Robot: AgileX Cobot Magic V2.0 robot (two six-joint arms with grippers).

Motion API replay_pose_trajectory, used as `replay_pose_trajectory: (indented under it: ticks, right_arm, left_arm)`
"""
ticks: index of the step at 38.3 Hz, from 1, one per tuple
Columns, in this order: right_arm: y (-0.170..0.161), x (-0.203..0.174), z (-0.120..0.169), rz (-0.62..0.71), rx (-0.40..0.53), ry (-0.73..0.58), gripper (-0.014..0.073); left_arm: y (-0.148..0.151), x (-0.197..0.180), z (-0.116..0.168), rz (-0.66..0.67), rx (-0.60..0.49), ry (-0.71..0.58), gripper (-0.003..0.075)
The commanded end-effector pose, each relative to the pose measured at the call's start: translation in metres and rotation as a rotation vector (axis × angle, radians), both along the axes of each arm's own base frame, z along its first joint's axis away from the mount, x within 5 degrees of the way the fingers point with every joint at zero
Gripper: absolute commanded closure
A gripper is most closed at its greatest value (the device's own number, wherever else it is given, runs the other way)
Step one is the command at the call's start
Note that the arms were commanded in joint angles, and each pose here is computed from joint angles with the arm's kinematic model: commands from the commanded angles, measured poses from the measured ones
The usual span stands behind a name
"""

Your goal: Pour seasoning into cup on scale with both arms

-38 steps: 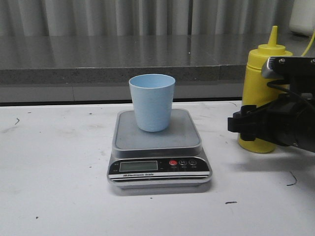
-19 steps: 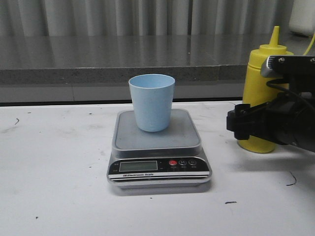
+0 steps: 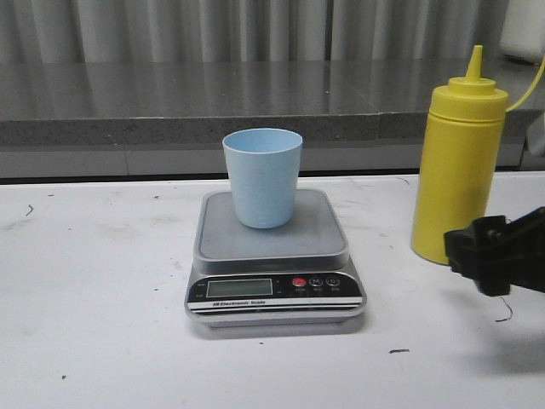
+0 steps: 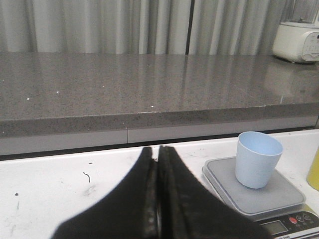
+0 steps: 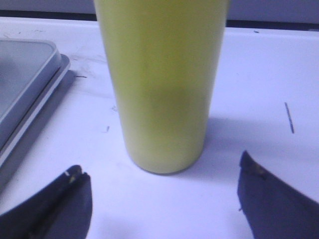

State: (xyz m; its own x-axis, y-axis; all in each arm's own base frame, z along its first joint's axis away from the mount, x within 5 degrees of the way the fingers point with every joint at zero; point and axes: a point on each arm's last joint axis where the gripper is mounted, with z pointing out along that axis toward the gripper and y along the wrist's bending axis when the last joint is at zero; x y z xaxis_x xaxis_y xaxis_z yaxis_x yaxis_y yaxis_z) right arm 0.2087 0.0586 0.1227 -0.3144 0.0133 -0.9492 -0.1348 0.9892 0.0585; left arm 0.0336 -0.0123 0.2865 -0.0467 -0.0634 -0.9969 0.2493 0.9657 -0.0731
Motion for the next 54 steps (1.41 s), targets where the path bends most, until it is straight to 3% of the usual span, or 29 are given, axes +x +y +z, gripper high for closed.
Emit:
replay_pose_trajectory:
  ticks: [1,6,9,16,21,26,30,38,54]
  right_arm:
    - [-0.003,-0.008,0.028,0.01,0.039,-0.204,0.0189]
    - [-0.007,-0.021,0.039,0.009,0.054,-0.246,0.0521]
    - [-0.01,-0.028,0.046,0.006,0.067,-0.281,0.0674]
    - [-0.017,-0.046,0.072,0.004,0.119,-0.399,0.0664]
    - [-0.019,-0.05,0.084,-0.003,0.128,-0.324,0.0664]
    - [-0.015,-0.051,0.104,0.068,-0.027,-0.186,0.0664]
    - [-0.011,-0.056,0.139,0.138,-0.104,-0.185,0.0664]
    - [-0.014,-0.079,0.201,0.194,-0.073,-0.326,0.0664]
    - [-0.032,-0.138,0.232,0.205,-0.013,-0.553,0.0664]
  left_arm:
    - [0.001,-0.001,0.014,0.006,-0.04,-0.077,0.074]
    - [0.001,-0.001,0.014,0.006,-0.04,-0.077,0.074]
    - [0.001,-0.001,0.014,0.006,-0.04,-0.077,0.074]
    - [0.001,-0.001,0.014,0.006,-0.04,-0.077,0.074]
    - [0.001,-0.001,0.014,0.006,-0.04,-0.077,0.074]
    - [0.001,-0.001,0.014,0.006,-0.04,-0.077,0.074]
    - [0.001,-0.001,0.014,0.006,-0.04,-0.077,0.074]
    - [0.001,-0.001,0.014,0.006,-0.04,-0.077,0.074]
    - [0.001,-0.001,0.014,0.006,-0.04,-0.077,0.074]
